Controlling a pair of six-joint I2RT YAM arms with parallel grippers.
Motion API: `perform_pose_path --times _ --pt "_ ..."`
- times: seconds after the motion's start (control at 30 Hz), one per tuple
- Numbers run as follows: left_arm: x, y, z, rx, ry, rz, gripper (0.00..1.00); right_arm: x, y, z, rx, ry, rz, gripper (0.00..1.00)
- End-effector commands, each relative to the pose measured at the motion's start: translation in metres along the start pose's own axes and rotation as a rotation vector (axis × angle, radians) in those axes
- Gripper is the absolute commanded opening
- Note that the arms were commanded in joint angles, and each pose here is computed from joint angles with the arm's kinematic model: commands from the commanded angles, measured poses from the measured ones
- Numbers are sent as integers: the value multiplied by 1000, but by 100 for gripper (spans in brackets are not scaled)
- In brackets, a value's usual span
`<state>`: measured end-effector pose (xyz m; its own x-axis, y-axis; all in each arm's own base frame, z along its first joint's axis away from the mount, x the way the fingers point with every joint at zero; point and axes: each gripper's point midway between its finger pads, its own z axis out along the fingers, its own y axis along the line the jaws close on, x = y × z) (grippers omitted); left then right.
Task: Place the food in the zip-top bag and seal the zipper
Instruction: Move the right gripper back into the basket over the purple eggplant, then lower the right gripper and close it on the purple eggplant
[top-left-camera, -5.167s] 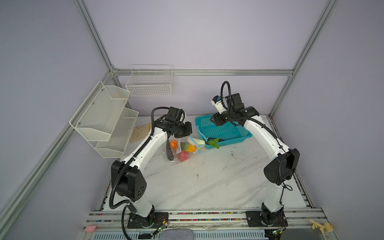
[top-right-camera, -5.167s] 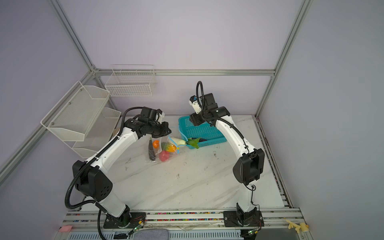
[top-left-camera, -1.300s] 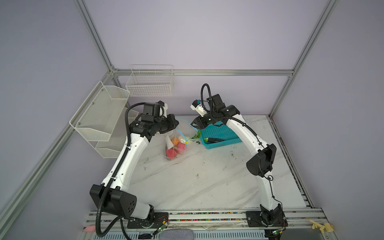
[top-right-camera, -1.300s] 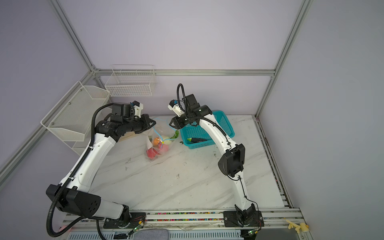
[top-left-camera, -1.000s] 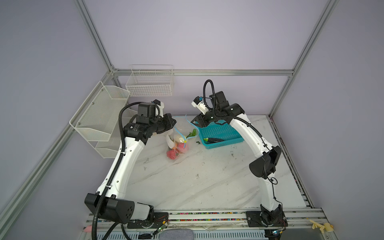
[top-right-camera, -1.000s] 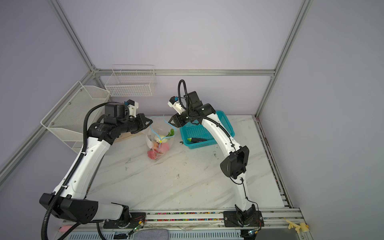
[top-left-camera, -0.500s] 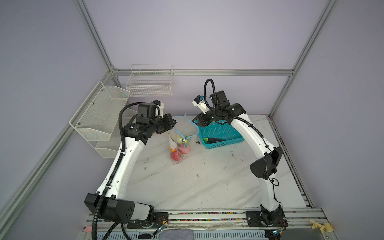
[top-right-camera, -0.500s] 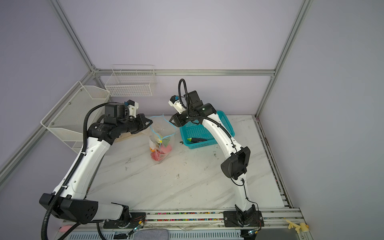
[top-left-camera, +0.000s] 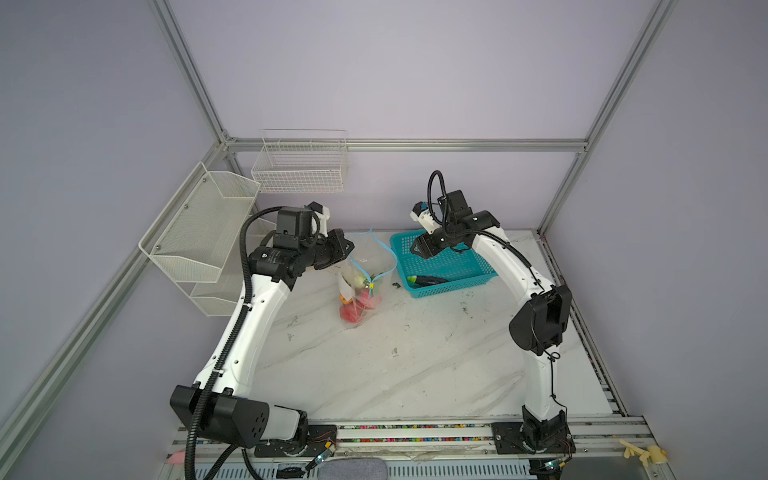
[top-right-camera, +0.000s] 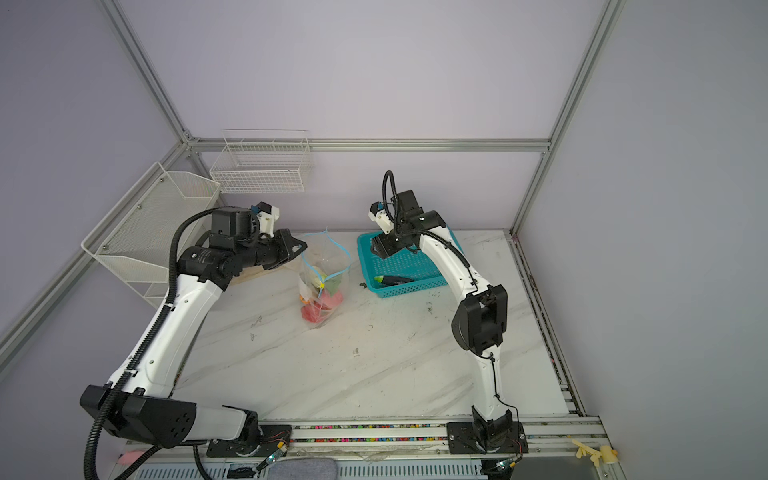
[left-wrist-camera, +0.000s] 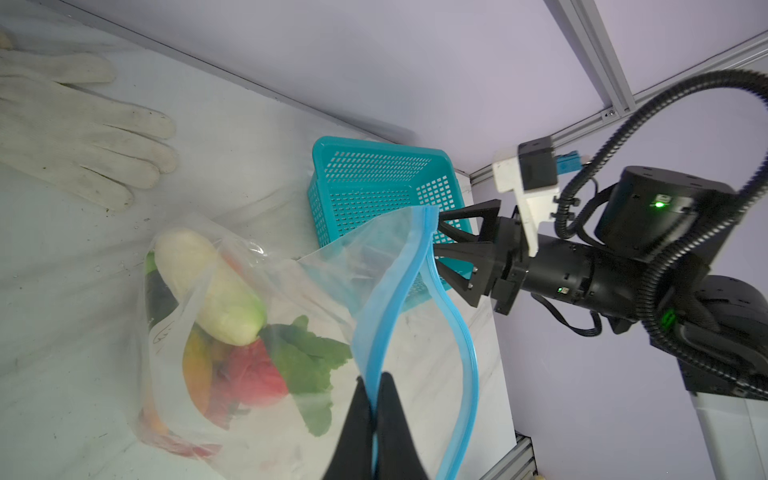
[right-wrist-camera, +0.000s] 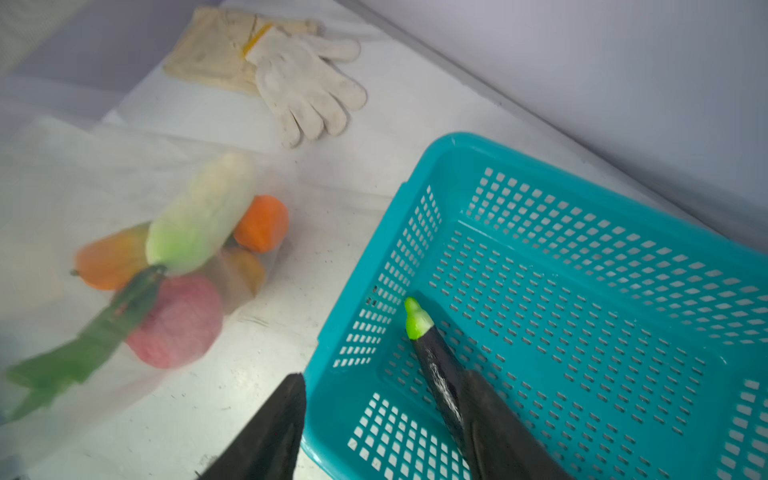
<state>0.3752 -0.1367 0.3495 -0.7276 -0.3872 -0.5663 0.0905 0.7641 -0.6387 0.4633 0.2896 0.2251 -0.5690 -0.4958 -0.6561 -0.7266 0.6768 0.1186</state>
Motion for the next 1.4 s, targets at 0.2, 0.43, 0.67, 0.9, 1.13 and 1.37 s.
perform_pose_path --times 0.2,0.43,0.67,0.9,1.13,1.37 --pt "1 -4 5 52 7 21 0 49 -23 42 -6 184 -117 66" --pt "2 -3 8 52 12 17 0 78 -26 61 -24 271 -118 72" --pt "3 -2 12 52 19 10 0 96 -33 71 -5 345 -103 78" --pt "1 -2 11 54 13 13 0 112 -42 88 15 407 -88 82" --pt "0 1 21 48 29 4 0 115 -48 98 28 420 -86 83" --pt "3 5 26 43 40 -1 0 128 -56 108 54 462 -87 83"
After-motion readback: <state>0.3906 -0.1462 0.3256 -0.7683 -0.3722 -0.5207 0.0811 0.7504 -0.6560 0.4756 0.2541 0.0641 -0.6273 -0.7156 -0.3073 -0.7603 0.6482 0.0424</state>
